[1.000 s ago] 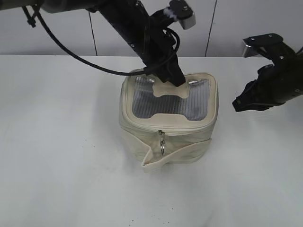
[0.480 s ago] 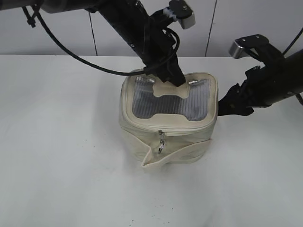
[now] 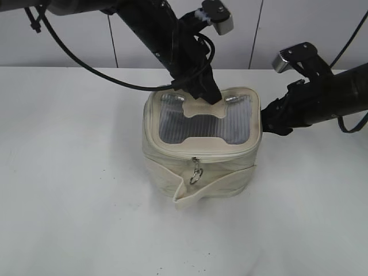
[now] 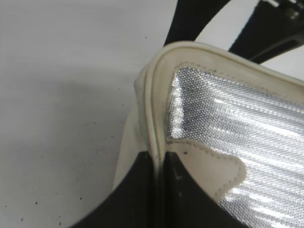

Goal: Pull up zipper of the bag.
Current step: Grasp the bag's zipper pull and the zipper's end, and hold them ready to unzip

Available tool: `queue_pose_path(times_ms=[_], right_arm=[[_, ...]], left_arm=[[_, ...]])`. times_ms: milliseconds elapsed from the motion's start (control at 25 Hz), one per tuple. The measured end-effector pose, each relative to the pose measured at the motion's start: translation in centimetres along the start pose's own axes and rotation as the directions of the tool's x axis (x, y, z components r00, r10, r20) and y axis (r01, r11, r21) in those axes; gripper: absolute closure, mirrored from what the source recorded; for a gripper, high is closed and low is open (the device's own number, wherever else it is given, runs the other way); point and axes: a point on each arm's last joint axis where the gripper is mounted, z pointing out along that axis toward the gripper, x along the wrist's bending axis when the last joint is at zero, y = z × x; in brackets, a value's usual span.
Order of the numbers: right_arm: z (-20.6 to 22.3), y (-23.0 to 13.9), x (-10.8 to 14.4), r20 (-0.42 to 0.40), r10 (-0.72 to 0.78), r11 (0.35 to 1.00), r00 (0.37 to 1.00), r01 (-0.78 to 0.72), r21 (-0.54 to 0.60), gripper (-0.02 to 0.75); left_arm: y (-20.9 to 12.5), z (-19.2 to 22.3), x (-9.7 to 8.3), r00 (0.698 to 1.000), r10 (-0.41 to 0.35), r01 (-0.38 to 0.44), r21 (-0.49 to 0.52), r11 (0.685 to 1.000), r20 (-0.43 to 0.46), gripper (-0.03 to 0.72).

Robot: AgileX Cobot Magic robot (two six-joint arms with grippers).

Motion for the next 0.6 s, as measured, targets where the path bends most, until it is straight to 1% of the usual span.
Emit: queue_pose_path(times_ms=[40, 120, 240, 280, 360, 520, 600], right_arm=[[0.4, 0.0, -0.2, 0.003, -0.004, 1.000, 1.000, 0.004, -0.007, 0.367], [0.9, 0.1, -0.6, 0.008, 0.009, 1.000, 1.000, -0.009, -0.026, 0.439], [1.2, 0.4, -0.7, 0.010, 0.026, 0.999, 1.000, -0.026, -0.043, 0.662], [1.3, 0.4, -0.7, 0.008, 0.029, 0.999, 1.000, -0.029, -0.042, 0.699], [1.3, 0.4, -0.7, 0.011, 0.048, 0.998, 0.999, -0.047, -0.041, 0.730], [0.6, 0.4, -0.5, 0.017, 0.127, 0.992, 0.992, -0.127, -0.009, 0.732], [-0.1, 0.7, -0.2, 0.022, 0.143, 0.989, 0.989, -0.144, 0.016, 0.732]], left_arm=[[0.0, 0.0, 0.0, 1.000, -0.001, 0.001, 0.000, 1.000, 0.000, 0.646], [0.0, 0.0, 0.0, 1.000, -0.001, 0.001, 0.002, 1.000, 0.002, 0.646], [0.0, 0.0, 0.0, 1.000, -0.001, 0.001, 0.000, 1.000, 0.001, 0.646], [0.0, 0.0, 0.0, 1.000, -0.001, 0.001, 0.000, 1.000, 0.000, 0.646], [0.0, 0.0, 0.0, 1.000, -0.001, 0.001, -0.001, 1.000, -0.001, 0.646], [0.0, 0.0, 0.0, 1.000, -0.002, 0.002, -0.003, 1.000, 0.001, 0.646], [0.0, 0.0, 0.0, 1.000, -0.010, 0.010, -0.004, 1.000, 0.001, 0.646]])
